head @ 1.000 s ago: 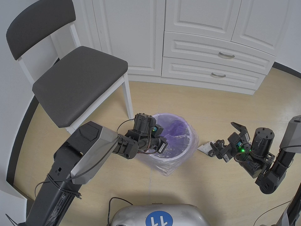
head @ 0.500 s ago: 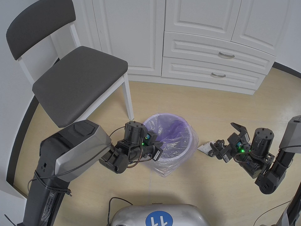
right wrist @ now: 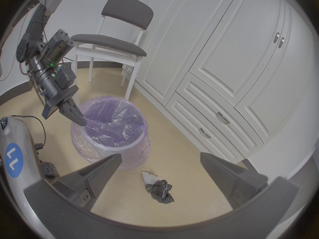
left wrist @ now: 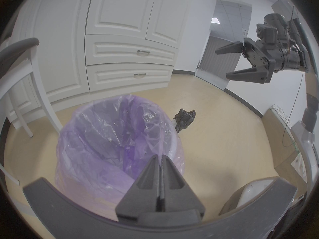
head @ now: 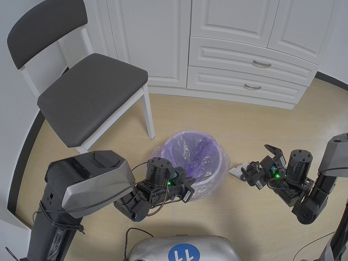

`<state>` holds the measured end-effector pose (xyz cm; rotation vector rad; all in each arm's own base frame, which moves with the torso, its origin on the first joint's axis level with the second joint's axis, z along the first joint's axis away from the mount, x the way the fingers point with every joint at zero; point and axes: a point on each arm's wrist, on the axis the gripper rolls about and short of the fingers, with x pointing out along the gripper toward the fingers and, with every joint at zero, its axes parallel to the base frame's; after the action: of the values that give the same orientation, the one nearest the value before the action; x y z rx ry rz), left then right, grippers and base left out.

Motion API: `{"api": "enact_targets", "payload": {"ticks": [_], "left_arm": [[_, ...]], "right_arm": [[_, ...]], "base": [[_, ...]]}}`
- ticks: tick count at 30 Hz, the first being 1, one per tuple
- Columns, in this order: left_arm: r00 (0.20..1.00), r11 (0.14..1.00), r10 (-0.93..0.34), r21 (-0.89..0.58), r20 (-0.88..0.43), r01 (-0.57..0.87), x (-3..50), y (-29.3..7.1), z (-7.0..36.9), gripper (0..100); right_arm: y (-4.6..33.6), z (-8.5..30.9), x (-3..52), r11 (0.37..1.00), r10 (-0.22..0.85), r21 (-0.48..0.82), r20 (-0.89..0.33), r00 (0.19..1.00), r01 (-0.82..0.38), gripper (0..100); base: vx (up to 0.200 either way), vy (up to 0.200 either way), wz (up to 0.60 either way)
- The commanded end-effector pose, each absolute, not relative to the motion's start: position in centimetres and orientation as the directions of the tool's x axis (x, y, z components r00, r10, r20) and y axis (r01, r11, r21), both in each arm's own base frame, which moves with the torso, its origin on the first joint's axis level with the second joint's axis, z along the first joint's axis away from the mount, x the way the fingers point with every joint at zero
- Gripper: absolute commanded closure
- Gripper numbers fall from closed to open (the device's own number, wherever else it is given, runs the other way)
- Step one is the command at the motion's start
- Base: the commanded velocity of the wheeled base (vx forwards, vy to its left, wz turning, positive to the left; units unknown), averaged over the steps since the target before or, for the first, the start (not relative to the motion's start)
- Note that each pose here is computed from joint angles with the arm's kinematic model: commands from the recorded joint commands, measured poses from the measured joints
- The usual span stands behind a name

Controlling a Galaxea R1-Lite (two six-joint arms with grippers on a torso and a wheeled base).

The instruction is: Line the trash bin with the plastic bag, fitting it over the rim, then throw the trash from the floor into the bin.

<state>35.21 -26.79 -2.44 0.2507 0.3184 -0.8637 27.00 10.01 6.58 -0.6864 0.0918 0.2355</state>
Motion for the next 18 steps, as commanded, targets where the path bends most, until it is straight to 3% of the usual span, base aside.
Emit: {"api": "enact_targets", "payload": {"ticks": [1,18], "left_arm": [[0.594,0.621,-0.699,0.075,-0.399,0.781,34.6,-26.9,-4.0,100],[0.591,0.618,-0.696,0.078,-0.408,0.782,33.2,-26.7,-6.1,100]], "right_arm": [[10.1,6.4,27.1,0.749,0.186,-0.617,-0.156,0.97,-0.243,0],[10.3,5.2,27.9,0.744,0.181,-0.618,-0.182,0.966,-0.256,0]], "base": [[0.0,0.0,0.0],[0.0,0.0,0.0]]}}
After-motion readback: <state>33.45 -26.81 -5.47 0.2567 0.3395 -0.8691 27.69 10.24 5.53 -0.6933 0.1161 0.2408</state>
